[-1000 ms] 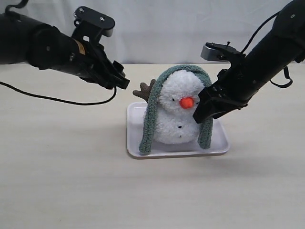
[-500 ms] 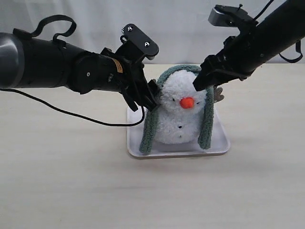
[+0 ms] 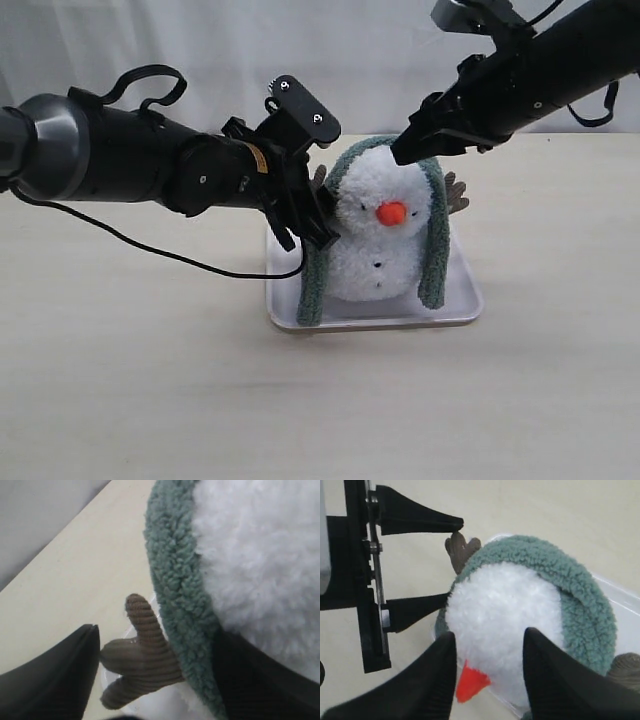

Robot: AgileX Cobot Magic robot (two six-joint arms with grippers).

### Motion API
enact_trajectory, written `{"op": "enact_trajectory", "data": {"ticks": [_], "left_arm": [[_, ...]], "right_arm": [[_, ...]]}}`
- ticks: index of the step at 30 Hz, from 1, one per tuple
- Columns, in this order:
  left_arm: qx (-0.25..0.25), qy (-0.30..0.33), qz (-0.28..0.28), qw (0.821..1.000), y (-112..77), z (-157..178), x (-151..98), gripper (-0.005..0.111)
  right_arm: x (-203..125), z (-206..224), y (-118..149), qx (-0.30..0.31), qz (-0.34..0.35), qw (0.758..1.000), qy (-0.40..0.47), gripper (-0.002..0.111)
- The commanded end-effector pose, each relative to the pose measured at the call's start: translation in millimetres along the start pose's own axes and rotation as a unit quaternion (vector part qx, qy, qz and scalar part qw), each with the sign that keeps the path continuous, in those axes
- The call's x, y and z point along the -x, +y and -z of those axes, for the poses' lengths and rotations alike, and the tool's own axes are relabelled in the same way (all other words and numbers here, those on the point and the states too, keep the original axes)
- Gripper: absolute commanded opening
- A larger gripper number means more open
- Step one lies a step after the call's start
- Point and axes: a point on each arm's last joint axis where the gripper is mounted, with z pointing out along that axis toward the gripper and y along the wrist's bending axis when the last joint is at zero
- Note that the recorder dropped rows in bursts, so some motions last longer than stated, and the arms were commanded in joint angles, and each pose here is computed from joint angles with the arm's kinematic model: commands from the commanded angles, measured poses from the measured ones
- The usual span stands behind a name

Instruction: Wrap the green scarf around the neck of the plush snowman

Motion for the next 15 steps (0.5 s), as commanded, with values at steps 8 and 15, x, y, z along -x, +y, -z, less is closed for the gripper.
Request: {"op": "enact_trajectory", "data": {"ticks": [8,15], "left_arm": [[0.002,-0.017,-0.005,1.0,-1.0,7,9,0.062],[0.001,-0.02,-0.007,1.0,-3.4,7,11,0.062]], "right_arm": [[1,-28,-19,-0.023,0.001,0.999,-0.024,0.004],[5,-32,-27,-0.052,-0.004,0.997,-0.048,0.004]]}}
